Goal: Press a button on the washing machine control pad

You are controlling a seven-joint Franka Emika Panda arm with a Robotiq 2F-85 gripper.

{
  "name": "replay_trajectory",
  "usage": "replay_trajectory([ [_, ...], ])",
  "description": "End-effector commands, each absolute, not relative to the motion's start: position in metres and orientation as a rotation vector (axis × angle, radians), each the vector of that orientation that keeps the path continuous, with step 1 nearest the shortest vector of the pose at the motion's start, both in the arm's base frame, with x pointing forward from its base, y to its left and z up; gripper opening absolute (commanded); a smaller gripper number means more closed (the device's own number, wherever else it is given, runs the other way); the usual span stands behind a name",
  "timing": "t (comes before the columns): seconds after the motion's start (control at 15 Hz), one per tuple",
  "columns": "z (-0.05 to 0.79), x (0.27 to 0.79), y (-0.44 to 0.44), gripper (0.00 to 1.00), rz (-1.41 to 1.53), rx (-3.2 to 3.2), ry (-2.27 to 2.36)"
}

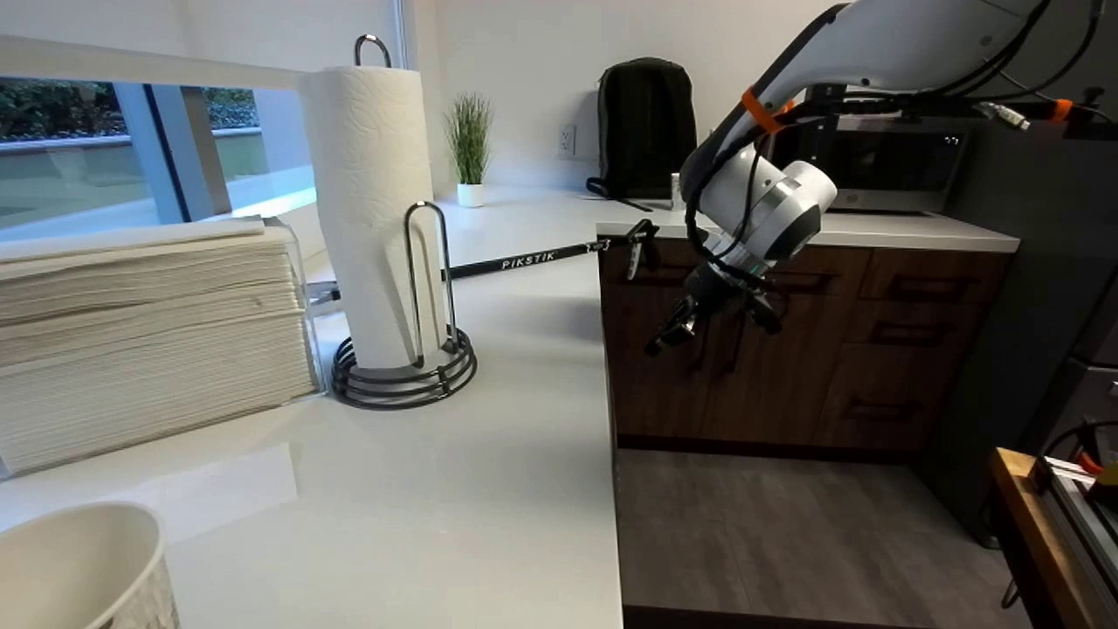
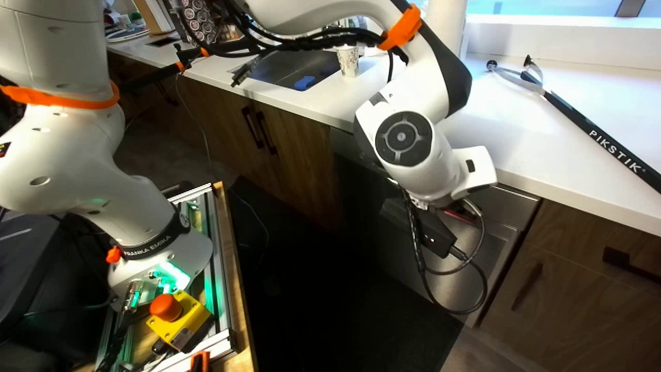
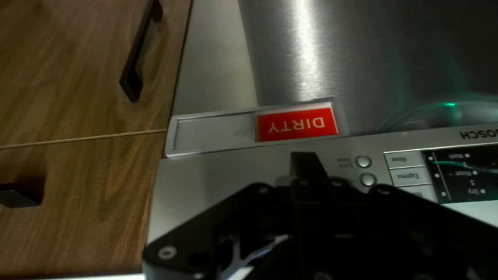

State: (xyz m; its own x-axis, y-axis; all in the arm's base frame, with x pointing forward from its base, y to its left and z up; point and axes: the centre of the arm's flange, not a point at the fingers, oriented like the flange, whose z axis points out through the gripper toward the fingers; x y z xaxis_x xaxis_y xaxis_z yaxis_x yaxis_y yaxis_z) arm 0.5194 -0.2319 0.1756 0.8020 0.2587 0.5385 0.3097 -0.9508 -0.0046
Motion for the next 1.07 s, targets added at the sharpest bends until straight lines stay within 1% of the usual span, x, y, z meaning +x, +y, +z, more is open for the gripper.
replay_trajectory([
  [0.0,0.23,0.52,-0.209,0.32,-0.639,-3.039,-0.314],
  [0.2,0.257,0.524,-0.195,0.56,-0.471,-3.072,-0.221],
  [0.27,0.263,0.523,-0.194,0.62,-0.415,-3.078,-0.188],
  [0.47,0.269,0.512,-0.2,0.84,-0.249,-3.093,-0.079],
  [0.53,0.275,0.509,-0.204,0.93,-0.199,-3.09,-0.035],
  [0.6,0.282,0.508,-0.209,0.99,-0.142,-3.082,0.008],
  [0.8,0.318,0.507,-0.219,1.0,0.05,-3.044,0.118],
  [1.0,0.361,0.514,-0.196,1.0,0.327,-3.037,0.107],
])
